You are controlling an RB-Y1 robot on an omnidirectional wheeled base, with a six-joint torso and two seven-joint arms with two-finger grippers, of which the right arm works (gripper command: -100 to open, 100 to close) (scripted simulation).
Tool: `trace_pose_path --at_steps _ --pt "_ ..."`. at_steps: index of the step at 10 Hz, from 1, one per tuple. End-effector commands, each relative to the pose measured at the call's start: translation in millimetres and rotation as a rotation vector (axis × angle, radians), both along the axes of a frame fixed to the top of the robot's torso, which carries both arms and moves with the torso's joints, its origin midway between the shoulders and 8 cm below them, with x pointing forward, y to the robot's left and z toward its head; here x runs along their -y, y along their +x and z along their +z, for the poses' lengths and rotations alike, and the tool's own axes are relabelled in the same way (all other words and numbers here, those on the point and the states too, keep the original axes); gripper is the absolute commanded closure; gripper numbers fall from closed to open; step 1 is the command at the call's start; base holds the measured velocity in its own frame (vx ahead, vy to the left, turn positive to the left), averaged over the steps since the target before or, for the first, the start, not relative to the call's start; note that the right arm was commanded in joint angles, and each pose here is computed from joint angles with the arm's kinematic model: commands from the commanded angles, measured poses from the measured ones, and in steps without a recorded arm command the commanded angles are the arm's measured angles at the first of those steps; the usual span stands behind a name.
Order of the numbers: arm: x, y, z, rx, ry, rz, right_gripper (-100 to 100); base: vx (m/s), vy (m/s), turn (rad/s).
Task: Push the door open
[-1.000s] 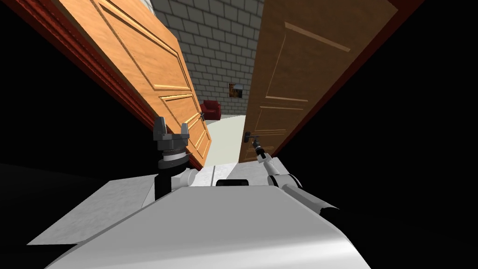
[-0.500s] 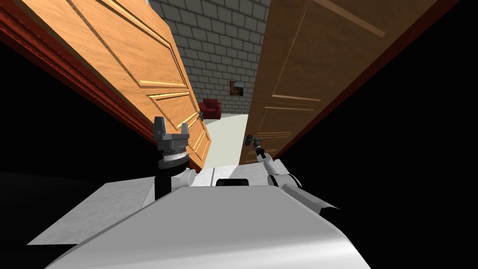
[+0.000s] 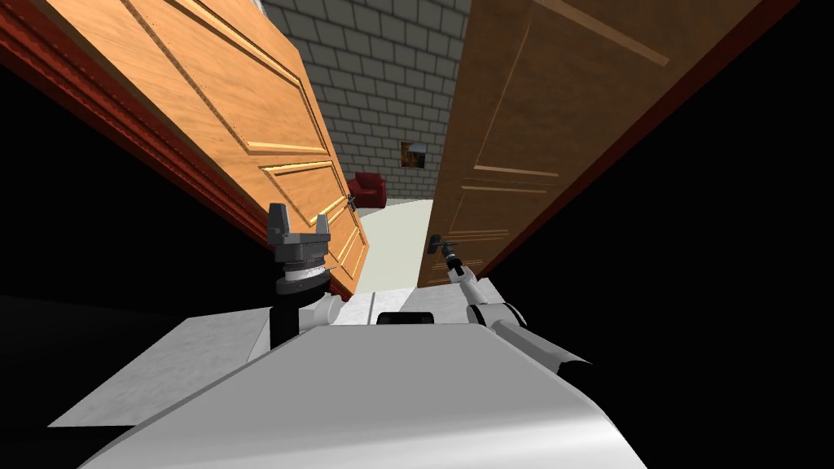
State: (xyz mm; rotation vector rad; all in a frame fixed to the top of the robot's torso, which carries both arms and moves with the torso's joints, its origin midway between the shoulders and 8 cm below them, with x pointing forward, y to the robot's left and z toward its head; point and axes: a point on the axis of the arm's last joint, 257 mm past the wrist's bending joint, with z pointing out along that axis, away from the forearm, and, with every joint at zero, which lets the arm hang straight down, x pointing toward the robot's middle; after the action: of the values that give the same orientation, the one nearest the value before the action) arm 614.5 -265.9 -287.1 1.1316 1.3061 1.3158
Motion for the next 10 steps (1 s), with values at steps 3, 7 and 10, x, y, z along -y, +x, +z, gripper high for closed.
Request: trace_pose_path --at_steps 3,7,10 --pt "12.6 -0.6 -0.3 0.000 0.000 -0.027 100 0.139 0.056 -0.031" --pt "31.9 -1.9 -0.7 0.000 0.000 -0.067 100 0.173 0.068 -0.035" --pt "53.1 -4.2 -1.2 -0.001 0.000 -0.112 100 0.206 0.104 -0.061"
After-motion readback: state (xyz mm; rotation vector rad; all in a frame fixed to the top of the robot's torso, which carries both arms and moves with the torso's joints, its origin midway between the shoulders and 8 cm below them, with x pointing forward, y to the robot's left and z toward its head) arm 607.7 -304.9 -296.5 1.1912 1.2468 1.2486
